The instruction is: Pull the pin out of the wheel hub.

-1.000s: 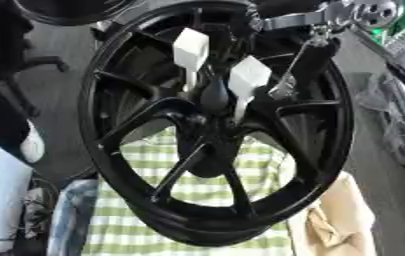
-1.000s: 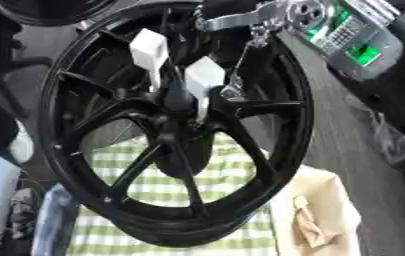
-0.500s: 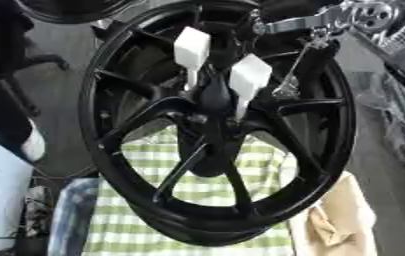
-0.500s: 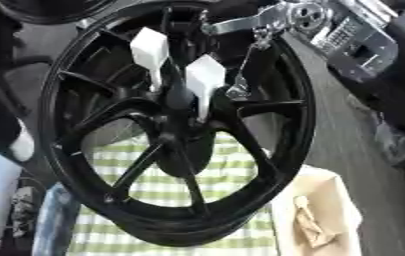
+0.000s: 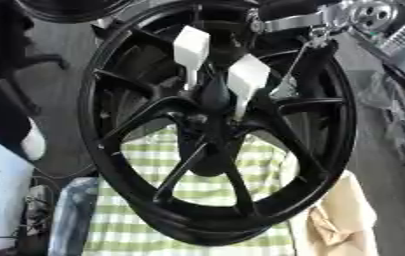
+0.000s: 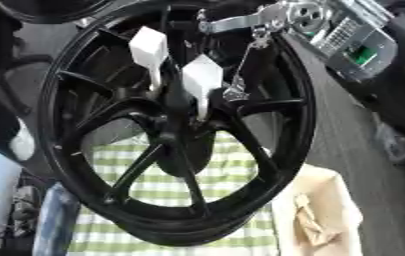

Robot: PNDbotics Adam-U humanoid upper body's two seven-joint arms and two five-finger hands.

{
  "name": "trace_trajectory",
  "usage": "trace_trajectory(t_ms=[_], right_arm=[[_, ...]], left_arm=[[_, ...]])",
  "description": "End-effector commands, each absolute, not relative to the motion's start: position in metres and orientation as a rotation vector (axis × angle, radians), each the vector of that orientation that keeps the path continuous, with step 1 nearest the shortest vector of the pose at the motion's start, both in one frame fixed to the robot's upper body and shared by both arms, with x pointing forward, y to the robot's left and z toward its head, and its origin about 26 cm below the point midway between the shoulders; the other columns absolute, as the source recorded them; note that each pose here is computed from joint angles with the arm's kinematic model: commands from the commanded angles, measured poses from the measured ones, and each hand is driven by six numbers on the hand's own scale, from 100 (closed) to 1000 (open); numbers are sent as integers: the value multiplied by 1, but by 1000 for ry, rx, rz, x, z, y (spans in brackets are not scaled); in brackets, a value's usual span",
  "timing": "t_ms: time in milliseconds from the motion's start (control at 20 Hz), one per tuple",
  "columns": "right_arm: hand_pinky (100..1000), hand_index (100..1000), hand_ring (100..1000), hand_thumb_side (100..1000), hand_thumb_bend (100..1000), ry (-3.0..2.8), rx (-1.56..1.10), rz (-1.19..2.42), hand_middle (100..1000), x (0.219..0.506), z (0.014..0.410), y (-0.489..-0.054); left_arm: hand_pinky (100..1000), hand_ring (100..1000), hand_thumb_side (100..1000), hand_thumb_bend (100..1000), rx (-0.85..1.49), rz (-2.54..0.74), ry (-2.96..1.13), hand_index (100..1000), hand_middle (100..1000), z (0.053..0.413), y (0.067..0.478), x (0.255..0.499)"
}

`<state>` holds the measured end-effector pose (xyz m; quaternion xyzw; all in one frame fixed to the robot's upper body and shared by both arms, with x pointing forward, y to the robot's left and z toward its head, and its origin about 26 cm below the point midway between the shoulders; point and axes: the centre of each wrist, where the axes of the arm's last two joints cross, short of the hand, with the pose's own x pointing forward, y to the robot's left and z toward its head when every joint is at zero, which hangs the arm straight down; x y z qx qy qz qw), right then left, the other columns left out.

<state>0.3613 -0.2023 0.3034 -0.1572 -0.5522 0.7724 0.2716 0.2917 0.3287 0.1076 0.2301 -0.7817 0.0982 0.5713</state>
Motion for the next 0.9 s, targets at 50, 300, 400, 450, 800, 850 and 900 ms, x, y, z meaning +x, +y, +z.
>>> trace_trajectory(t_ms=[50, 300, 400, 450, 800, 850, 900], right_arm=[[768, 625, 725, 100, 329, -1509, -431, 2059, 558, 359, 312, -204], [747, 564, 681, 100, 330, -1504, -420, 2048, 504, 359, 312, -204], [732, 529, 656, 100, 330, -1500, -413, 2040, 472, 360, 311, -204], [725, 514, 644, 100, 330, -1498, -411, 2033, 459, 360, 310, -205], [697, 436, 603, 100, 344, -1525, -402, 1987, 392, 357, 315, -209], [696, 432, 601, 100, 345, -1532, -403, 1980, 390, 356, 317, -209], [696, 432, 601, 100, 345, -1537, -404, 1976, 390, 355, 318, -209]], left_arm=[[820, 818, 852, 299, 543, 221, -1856, 814, 766, 114, 331, 292], [820, 819, 854, 298, 544, 222, -1854, 814, 766, 114, 331, 292], [821, 819, 855, 297, 544, 223, -1853, 814, 767, 114, 331, 292], [821, 819, 856, 296, 544, 223, -1853, 815, 767, 114, 331, 292], [822, 820, 857, 294, 546, 223, -1855, 813, 768, 114, 332, 292], [822, 820, 857, 294, 545, 222, -1855, 813, 768, 114, 332, 292], [822, 820, 857, 294, 545, 222, -1855, 813, 768, 114, 332, 292]])
